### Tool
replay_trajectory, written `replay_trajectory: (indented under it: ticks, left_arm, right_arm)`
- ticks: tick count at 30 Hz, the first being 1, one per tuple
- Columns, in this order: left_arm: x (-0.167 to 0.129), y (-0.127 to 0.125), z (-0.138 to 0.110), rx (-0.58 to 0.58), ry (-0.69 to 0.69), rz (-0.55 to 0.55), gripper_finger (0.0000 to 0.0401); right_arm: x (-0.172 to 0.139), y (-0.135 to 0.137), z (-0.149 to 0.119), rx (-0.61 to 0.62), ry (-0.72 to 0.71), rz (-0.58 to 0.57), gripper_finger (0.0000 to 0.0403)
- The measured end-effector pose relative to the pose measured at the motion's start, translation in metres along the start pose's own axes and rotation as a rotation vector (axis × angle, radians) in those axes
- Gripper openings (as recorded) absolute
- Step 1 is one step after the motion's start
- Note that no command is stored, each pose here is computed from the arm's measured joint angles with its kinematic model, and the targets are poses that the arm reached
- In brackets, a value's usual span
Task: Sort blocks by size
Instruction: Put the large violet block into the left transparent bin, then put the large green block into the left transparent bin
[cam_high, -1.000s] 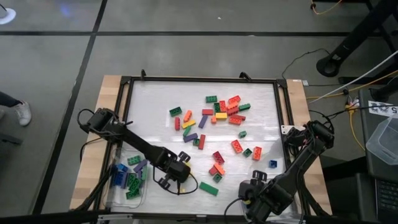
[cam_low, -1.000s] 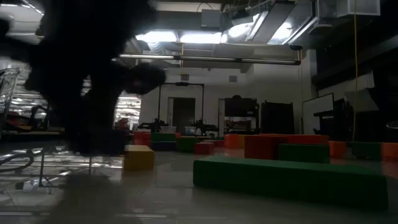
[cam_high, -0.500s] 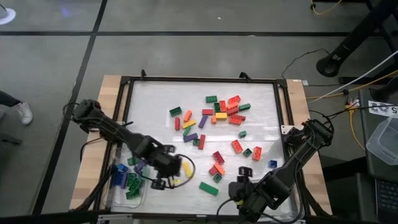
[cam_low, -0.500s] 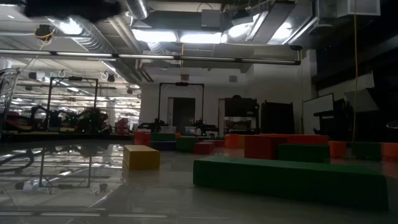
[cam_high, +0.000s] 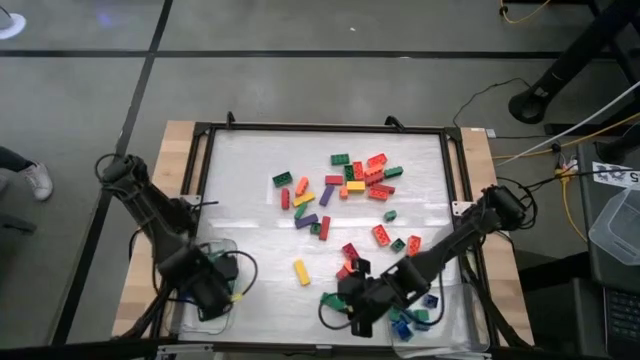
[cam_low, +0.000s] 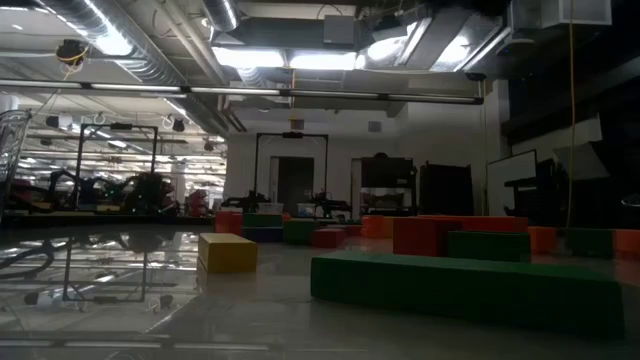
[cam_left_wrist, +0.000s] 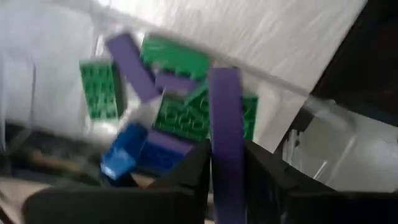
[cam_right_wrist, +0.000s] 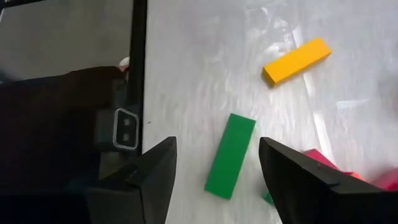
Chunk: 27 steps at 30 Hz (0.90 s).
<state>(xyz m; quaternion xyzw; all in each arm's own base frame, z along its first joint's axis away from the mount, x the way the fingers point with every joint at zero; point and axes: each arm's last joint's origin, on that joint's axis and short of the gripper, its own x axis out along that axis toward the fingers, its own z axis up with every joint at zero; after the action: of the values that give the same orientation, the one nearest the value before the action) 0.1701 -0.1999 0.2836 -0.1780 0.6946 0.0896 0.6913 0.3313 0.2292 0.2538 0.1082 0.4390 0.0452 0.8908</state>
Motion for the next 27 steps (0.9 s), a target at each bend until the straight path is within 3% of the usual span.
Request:
replay_trajectory:
  ticks: [7, 14, 20, 27]
  left_arm:
    - [0.026, 0.005, -0.026, -0.127, 0.027, 0.097, 0.013]
    - [0.04, 0.011, -0.032, -0.167, 0.032, 0.15, 0.0165]
    - [0.041, 0.007, -0.03, -0.162, 0.026, 0.104, 0.0168]
    - [0.041, 0.001, -0.029, -0.156, 0.017, 0.038, 0.0168]
  right_arm:
    - [0.022, -0.014, -0.017, 0.015, -0.016, 0.008, 0.0227]
    - [0.047, -0.02, -0.037, 0.015, -0.024, -0.008, 0.0227]
    - [0.079, -0.026, -0.053, 0.0, 0.03, -0.071, 0.0227]
    - [0.094, -0.028, -0.061, 0.039, 0.053, -0.095, 0.0227]
